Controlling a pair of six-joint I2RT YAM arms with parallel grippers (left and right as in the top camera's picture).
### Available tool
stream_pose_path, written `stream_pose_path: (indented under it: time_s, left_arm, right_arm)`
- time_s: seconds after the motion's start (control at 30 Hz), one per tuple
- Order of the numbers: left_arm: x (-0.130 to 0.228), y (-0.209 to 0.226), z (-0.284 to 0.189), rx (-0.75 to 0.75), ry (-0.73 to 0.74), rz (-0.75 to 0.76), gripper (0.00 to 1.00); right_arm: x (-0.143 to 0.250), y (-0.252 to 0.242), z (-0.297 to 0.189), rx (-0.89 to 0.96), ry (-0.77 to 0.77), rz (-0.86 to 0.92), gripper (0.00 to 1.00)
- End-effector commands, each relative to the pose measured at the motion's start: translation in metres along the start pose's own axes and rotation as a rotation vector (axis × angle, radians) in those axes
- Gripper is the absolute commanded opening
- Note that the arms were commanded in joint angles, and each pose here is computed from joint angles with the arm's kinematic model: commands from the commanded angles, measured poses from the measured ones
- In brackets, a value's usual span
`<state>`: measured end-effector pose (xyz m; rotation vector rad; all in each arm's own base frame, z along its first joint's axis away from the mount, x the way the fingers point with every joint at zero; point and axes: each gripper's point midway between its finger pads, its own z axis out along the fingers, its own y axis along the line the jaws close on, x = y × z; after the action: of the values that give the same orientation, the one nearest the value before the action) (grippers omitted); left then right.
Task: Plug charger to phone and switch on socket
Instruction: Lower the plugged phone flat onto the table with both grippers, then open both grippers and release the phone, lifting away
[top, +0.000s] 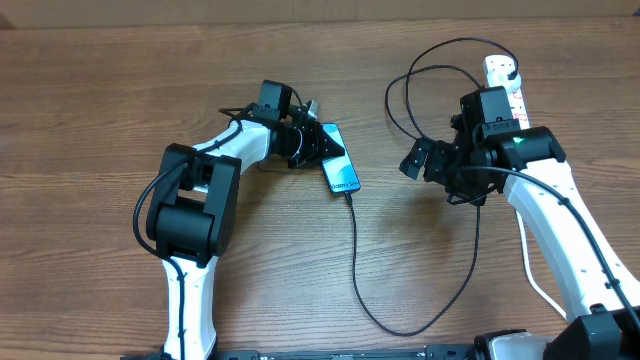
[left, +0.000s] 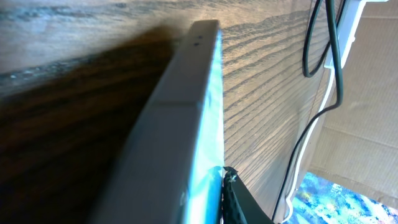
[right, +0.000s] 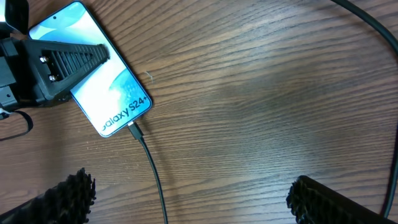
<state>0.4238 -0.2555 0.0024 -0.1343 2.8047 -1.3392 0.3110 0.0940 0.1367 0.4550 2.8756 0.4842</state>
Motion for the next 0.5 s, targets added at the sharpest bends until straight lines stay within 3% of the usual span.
stream_pose_path:
  time_s: [0.0, 0.1, 0.2, 0.27, 0.37, 0.47]
  left_arm:
    - [-0.003, 0.034, 0.007, -0.123, -0.029, -0.020, 0.15]
    - [-0.003, 0.034, 0.007, -0.123, -0.029, -0.019, 0.30]
    - [-0.002, 0.039, 0.006, -0.143, -0.028, -0.032, 0.35]
    - [-0.001, 0.048, 0.003, -0.183, -0.032, -0.053, 0.45]
    - [0.002, 0.063, -0.003, -0.251, -0.031, -0.093, 0.46]
    - [0.004, 0.074, -0.011, -0.286, -0.024, -0.133, 0.53]
  right_arm:
    - [0.001, -0.003, 0.003, 0.011, 0.004, -0.004, 1.00]
    - [0.001, -0.003, 0.003, 0.011, 0.004, -0.004, 1.00]
    - [0.001, -0.003, 0.003, 0.011, 0.004, -0.004, 1.00]
    - [0.001, -0.003, 0.003, 0.011, 0.005, -0.003, 1.00]
    - [0.001, -0.003, 0.003, 0.011, 0.005, -0.003, 1.00]
    - [0.001, -0.003, 0.003, 0.011, 0.004, -0.004, 1.00]
